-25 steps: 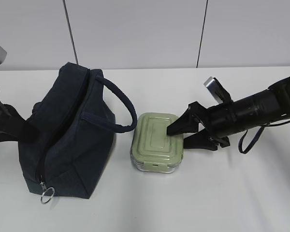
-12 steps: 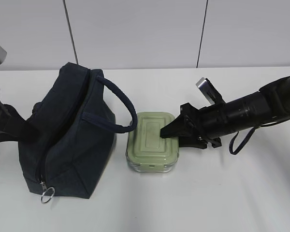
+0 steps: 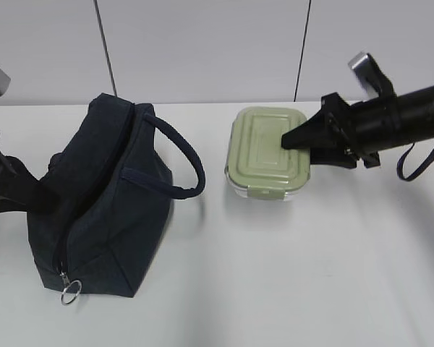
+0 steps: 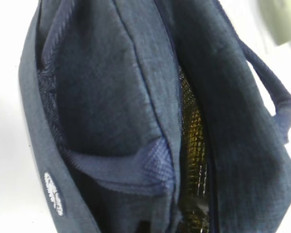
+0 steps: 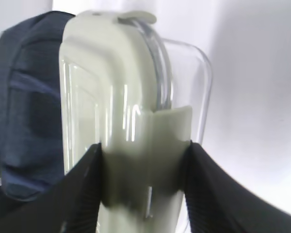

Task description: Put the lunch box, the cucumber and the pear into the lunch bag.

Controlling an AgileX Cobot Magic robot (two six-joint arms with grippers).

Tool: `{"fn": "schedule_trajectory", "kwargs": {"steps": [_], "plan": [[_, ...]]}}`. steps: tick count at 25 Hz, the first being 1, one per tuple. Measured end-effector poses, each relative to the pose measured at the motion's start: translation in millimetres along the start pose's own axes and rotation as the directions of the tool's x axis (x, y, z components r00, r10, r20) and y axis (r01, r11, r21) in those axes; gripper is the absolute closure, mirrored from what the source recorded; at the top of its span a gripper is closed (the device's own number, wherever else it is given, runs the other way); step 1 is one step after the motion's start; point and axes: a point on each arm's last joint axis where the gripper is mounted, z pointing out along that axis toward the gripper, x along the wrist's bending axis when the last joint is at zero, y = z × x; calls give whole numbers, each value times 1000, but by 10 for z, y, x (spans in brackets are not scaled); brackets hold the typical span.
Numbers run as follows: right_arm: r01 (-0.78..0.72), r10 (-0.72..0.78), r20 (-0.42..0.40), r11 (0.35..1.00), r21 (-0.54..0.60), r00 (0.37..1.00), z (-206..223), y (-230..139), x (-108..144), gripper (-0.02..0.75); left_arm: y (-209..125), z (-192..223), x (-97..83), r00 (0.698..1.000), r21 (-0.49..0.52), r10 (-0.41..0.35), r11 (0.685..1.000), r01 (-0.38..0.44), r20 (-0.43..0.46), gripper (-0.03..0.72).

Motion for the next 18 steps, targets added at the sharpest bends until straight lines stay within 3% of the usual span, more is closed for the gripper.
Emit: {"fn": "schedule_trajectory", "kwargs": {"steps": [6,13,16,18], "plan": [[110,-111,-96,994,-22,989,-192,251,706,381,0,0,0,1000,0,0,1000,0,0,704],[266,-265,-200,964,-24,943,198,255,1657,381,0,0,0,1000,1,0,1000,0,0,704],[295,-294,-212,955,-26,932,441,149,1880,382,0,0,0,1000,1,0,1000,0,0,704],[295,-288,-216,956,0,933,627,68,1902,382,-1,0,-1,1000,1,0,1000,0,1,704]]}}
